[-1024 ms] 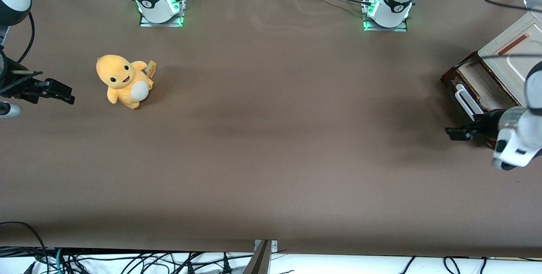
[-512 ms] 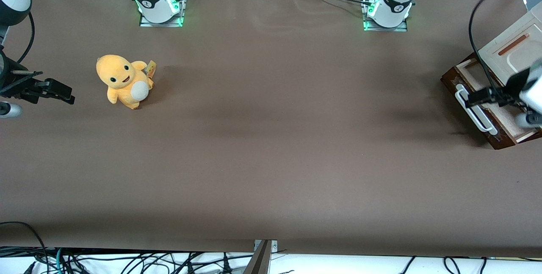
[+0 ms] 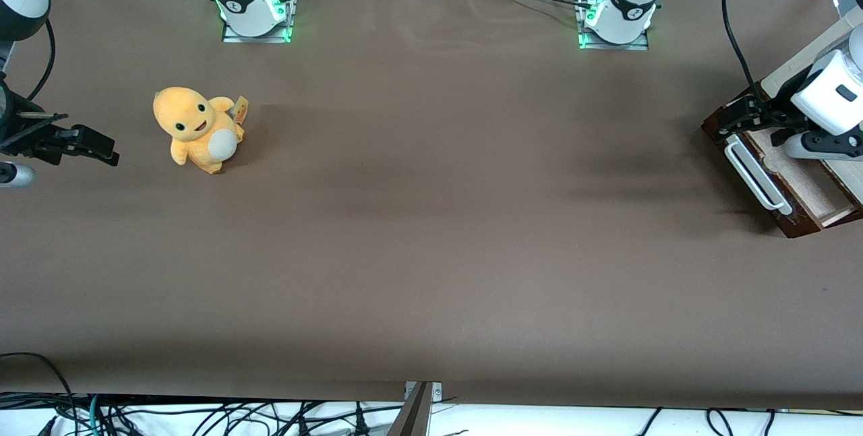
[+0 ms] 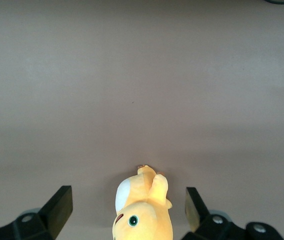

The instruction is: Open lower drawer with left arm only

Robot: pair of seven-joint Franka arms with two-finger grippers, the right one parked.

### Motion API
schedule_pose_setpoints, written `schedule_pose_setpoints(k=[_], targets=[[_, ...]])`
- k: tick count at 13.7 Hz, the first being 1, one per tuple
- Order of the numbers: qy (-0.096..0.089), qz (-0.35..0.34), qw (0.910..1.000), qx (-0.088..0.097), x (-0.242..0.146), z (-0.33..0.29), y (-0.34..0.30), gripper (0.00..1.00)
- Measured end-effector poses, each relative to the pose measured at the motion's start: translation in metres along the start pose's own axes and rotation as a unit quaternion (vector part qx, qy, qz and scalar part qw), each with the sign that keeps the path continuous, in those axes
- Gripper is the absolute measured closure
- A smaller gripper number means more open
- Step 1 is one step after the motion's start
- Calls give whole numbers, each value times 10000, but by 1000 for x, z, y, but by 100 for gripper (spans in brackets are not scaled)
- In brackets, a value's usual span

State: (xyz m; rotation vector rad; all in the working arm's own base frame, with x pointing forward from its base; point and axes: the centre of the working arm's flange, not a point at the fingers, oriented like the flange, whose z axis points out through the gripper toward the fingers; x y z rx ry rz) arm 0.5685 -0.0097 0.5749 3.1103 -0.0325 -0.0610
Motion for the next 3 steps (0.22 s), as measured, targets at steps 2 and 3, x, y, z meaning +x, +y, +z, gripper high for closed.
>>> schedule_pose_setpoints(k=[2,3], targets=[[-77,-12,10000,-1,-1,7,-2,0],[-106,-14,9999,-1,-1,10,-2,0]])
